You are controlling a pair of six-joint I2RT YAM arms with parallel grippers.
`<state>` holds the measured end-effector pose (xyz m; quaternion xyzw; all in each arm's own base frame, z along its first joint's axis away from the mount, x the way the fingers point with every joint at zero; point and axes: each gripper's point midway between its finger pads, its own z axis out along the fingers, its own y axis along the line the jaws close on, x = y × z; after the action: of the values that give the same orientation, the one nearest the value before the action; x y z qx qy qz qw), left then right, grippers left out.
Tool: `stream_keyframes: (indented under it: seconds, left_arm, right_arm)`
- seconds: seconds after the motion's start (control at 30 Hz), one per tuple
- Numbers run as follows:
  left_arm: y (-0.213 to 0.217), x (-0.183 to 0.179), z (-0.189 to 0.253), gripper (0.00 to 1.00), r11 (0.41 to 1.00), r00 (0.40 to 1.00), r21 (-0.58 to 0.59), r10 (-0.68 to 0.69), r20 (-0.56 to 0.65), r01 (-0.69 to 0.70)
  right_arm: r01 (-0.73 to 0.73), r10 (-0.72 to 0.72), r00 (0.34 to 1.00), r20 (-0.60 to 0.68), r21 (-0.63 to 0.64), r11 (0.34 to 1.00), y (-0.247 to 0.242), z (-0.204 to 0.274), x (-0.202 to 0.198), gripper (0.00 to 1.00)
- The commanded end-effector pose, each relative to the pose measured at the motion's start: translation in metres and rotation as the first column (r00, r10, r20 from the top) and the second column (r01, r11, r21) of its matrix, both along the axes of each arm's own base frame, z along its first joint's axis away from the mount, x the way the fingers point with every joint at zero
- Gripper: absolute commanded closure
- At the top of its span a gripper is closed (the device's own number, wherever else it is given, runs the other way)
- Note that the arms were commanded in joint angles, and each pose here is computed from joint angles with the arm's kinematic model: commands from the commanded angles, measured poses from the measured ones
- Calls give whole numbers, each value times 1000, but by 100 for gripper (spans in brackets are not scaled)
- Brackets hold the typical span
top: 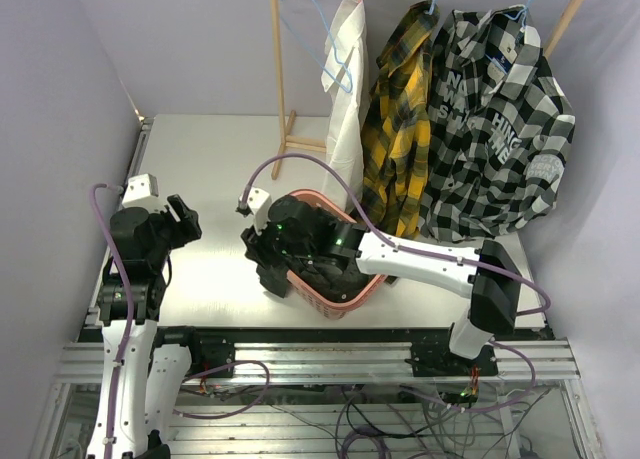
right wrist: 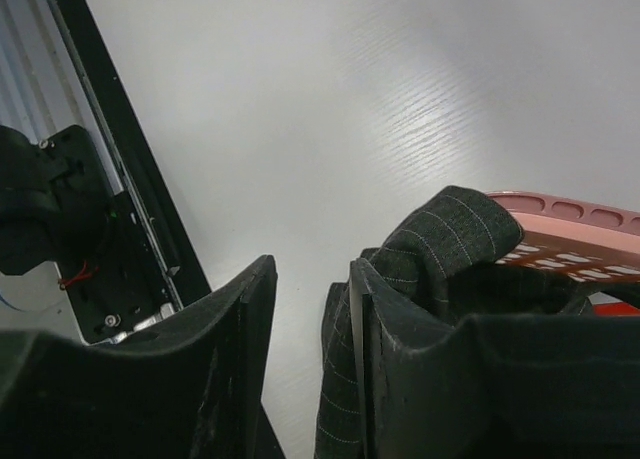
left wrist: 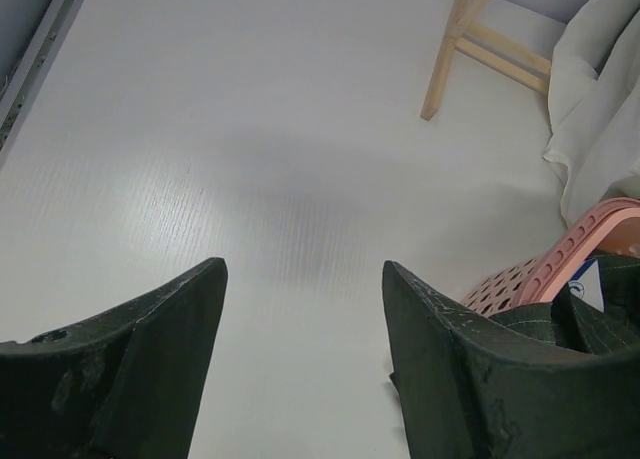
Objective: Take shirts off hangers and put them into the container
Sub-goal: Place the shirt in the bin.
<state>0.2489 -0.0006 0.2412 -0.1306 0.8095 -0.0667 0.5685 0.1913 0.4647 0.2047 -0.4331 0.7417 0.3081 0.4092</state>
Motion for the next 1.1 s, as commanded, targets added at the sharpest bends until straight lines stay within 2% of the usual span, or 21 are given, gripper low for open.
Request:
stream_keyframes:
  seconds: [0.0, 0.33, 1.07]
  left_arm:
    - [-2, 2, 5, 26, 1000, 1000, -6, -7, 28, 7]
    - [-2, 2, 5, 26, 1000, 1000, -6, -7, 27, 7]
    - [-3, 2, 4, 26, 1000, 1000, -7, -13, 27, 13]
  right_arm:
    - [61, -61, 998, -10, -13, 998, 0, 2, 10, 65]
    - [221, -222, 975, 20, 26, 975, -14, 18, 45, 62]
    - [159, -160, 984, -73, -17, 987, -5, -11, 48, 58]
